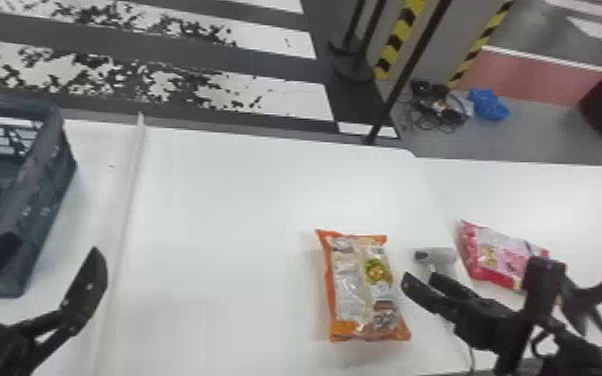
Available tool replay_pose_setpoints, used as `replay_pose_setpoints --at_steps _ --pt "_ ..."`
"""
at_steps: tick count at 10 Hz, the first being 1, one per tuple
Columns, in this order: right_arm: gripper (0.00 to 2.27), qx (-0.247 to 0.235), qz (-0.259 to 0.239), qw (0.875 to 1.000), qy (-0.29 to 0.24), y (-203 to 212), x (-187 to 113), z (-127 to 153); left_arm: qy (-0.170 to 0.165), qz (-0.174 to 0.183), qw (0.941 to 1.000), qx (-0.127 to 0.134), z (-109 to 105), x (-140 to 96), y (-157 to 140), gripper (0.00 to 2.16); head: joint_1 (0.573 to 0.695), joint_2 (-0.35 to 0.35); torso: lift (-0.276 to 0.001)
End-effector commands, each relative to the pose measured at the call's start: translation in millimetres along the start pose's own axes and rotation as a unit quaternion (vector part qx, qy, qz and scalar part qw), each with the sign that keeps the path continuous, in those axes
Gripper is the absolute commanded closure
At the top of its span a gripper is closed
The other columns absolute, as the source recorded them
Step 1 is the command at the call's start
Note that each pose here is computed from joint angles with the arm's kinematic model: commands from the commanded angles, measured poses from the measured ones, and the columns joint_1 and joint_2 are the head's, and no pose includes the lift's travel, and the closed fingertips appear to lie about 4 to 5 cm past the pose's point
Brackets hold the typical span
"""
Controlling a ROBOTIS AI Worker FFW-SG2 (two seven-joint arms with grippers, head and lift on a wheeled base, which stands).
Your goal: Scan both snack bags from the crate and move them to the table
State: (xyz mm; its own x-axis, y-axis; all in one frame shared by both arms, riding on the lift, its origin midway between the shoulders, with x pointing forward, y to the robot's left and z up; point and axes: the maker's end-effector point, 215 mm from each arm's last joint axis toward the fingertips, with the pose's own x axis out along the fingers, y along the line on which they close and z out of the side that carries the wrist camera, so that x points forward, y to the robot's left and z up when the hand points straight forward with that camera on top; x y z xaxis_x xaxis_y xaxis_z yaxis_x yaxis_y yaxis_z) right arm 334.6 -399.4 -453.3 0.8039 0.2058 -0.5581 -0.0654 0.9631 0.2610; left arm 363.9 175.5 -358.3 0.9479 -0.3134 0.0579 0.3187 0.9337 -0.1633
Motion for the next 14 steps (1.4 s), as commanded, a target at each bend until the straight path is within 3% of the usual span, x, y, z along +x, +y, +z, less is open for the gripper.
replay_pose_setpoints --at_steps 1,2,4,8,13,14 --pt "0.06 -0.002 -0.031 0.999 -0.012 -27 -27 9 -0.006 0.002 1.0000 0.004 3 -3 2 0.07 0.695 -0.336 -0.087" --pt "0.06 -0.001 -0.053 0.998 -0.032 -47 -39 16 -0.016 0.002 0.9998 0.008 8 -7 3 0.07 0.695 -0.350 -0.087" --pt "0.06 -0.031 -0.086 0.995 -0.047 -83 -35 15 -0.009 0.003 0.9999 0.010 -2 -9 7 0.07 0.695 -0.350 -0.087" --pt "0.06 -0.145 -0.123 0.980 -0.060 -106 19 5 -0.023 0.011 0.9996 0.012 7 -10 8 0.07 0.695 -0.350 -0.087" --pt "0.07 -0.127 -0.125 0.983 -0.049 -130 45 -12 -0.015 0.013 0.9997 0.015 0 -14 12 0.07 0.695 -0.350 -0.087" --pt "0.17 -0.124 -0.120 0.984 -0.054 -129 47 -12 -0.014 0.014 0.9997 0.014 -1 -13 13 0.07 0.695 -0.350 -0.087"
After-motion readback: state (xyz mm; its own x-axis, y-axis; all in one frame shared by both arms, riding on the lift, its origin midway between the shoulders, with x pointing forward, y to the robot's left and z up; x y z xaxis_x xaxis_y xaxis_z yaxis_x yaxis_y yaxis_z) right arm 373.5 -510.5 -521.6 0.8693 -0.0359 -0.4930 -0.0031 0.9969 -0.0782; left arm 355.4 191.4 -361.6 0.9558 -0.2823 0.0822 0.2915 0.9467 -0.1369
